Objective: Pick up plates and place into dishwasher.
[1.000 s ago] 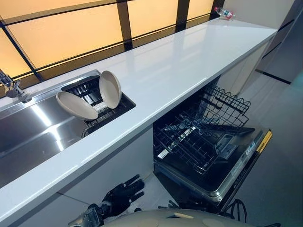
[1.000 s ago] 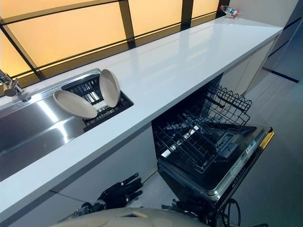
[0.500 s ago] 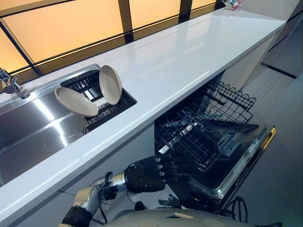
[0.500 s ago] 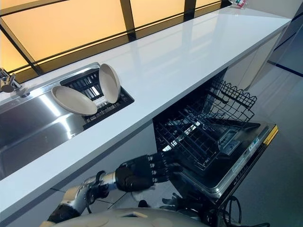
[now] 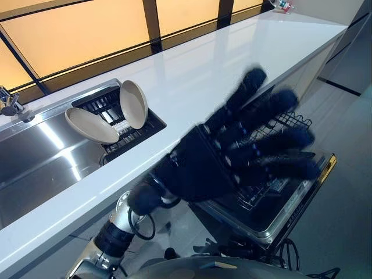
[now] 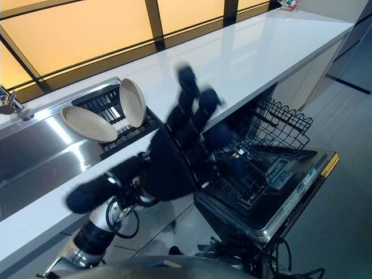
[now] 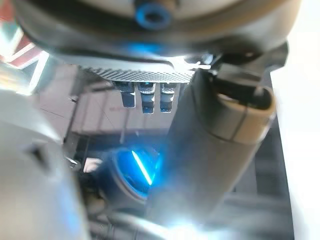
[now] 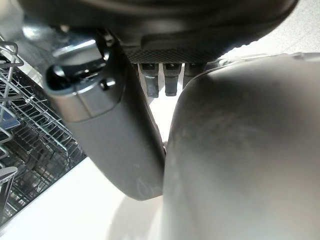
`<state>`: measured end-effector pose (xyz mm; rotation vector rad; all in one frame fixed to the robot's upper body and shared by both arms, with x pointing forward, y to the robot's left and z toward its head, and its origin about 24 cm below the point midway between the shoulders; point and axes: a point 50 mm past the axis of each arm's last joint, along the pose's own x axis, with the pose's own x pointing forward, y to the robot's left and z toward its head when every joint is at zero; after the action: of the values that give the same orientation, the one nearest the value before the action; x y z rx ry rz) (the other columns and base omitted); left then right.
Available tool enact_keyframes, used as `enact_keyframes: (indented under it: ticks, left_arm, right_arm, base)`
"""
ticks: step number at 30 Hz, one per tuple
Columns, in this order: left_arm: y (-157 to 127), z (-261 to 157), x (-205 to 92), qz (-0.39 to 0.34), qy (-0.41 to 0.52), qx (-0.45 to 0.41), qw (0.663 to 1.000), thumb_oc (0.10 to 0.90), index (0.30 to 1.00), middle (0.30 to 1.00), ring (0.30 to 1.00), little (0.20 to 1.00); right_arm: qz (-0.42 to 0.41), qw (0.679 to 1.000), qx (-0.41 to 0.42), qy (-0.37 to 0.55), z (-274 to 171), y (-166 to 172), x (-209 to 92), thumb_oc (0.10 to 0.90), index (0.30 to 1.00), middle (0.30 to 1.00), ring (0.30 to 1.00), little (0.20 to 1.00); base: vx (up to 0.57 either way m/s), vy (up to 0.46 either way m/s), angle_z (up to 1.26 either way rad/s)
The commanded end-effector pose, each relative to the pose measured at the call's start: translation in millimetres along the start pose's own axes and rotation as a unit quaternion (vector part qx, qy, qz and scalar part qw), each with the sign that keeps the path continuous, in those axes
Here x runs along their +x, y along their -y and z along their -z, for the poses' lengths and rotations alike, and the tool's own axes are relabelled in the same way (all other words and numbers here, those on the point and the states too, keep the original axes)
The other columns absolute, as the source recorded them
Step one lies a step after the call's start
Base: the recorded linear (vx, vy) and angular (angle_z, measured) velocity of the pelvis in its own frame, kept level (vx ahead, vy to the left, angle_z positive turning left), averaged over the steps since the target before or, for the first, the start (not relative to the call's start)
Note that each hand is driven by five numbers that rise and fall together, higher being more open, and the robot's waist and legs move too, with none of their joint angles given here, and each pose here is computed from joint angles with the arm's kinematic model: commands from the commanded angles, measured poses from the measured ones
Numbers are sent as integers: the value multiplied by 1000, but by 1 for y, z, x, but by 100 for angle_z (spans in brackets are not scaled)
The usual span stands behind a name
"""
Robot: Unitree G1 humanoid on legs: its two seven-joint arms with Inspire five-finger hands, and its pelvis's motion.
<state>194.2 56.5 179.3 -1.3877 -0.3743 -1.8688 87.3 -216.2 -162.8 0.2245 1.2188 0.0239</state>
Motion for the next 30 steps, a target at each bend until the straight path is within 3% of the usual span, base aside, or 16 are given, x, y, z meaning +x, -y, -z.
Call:
enact_keyframes:
  ticks: [1, 6, 9, 11, 12, 13, 16, 17, 18, 19, 22, 24, 25, 30]
  left_arm:
    - [8, -26, 42, 79, 77, 76, 991, 800, 900, 900, 900, 900]
    - [7, -61, 38, -29, 154, 270, 950, 800, 900, 900, 900, 900]
    - [19, -85, 27, -116, 154, 472, 860, 800, 900, 900, 900, 900]
    - [40, -99, 25, -162, 127, 643, 737, 800, 900, 900, 900, 900]
    - [44, -102, 25, -168, 121, 672, 711, 800, 900, 900, 900, 900]
    - [54, -108, 26, -182, 92, 749, 630, 800, 900, 900, 900, 900]
    - [70, -120, 29, -207, 44, 868, 449, 800, 900, 900, 900, 900]
    - [73, -124, 29, -212, 36, 884, 416, 800, 900, 900, 900, 900]
    - [77, -130, 29, -217, 27, 906, 362, 800, 900, 900, 900, 900]
    - [78, -132, 29, -218, 22, 913, 345, 800, 900, 900, 900, 900]
    - [90, -150, 26, -227, -19, 950, 215, 800, 900, 900, 900, 900]
    - [100, -164, 24, -229, -54, 965, 116, 800, 900, 900, 900, 900]
    - [109, -174, 22, -228, -79, 969, 51, 800, 900, 900, 900, 900]
    - [140, -206, 10, -248, -144, 953, -95, 800, 900, 900, 900, 900]
  right_arm:
    - [-29, 1000, 1, -9, 1, -23, 8, 800, 900, 900, 900, 900]
    - [-29, 999, 7, -11, 3, -23, 8, 800, 900, 900, 900, 900]
    - [-26, 1000, 13, -12, 8, -22, 7, 800, 900, 900, 900, 900]
    - [-21, 999, 20, -13, 14, -20, 6, 800, 900, 900, 900, 900]
    - [-20, 999, 21, -14, 16, -19, 5, 800, 900, 900, 900, 900]
    - [-18, 999, 21, -17, 21, -17, 4, 800, 900, 900, 900, 900]
    - [-17, 999, 22, -23, 27, -13, 1, 800, 900, 900, 900, 900]
    - [-17, 999, 22, -23, 28, -13, 1, 800, 900, 900, 900, 900]
    - [-18, 999, 22, -25, 29, -12, 0, 800, 900, 900, 900, 900]
    - [-18, 999, 23, -25, 29, -12, 0, 800, 900, 900, 900, 900]
    - [-18, 999, 23, -27, 31, -9, -1, 800, 900, 900, 900, 900]
    - [-18, 999, 23, -28, 32, -9, -1, 800, 900, 900, 900, 900]
    - [-16, 999, 23, -30, 32, -7, -2, 800, 900, 900, 900, 900]
    - [-8, 999, 24, -32, 32, 0, -4, 800, 900, 900, 900, 900]
  base:
    - [0, 0, 0]
    - [0, 0, 0]
    - [0, 0, 0]
    - [0, 0, 0]
    - [0, 0, 0]
    - [0, 0, 0]
    - [0, 0, 0]
    - [23, -9, 3]
    - [18, -9, 4]
    - [24, -12, 3]
    - [23, -9, 6]
    - [13, -2, 3]
    - [0, 0, 0]
    - [7, 11, 4]
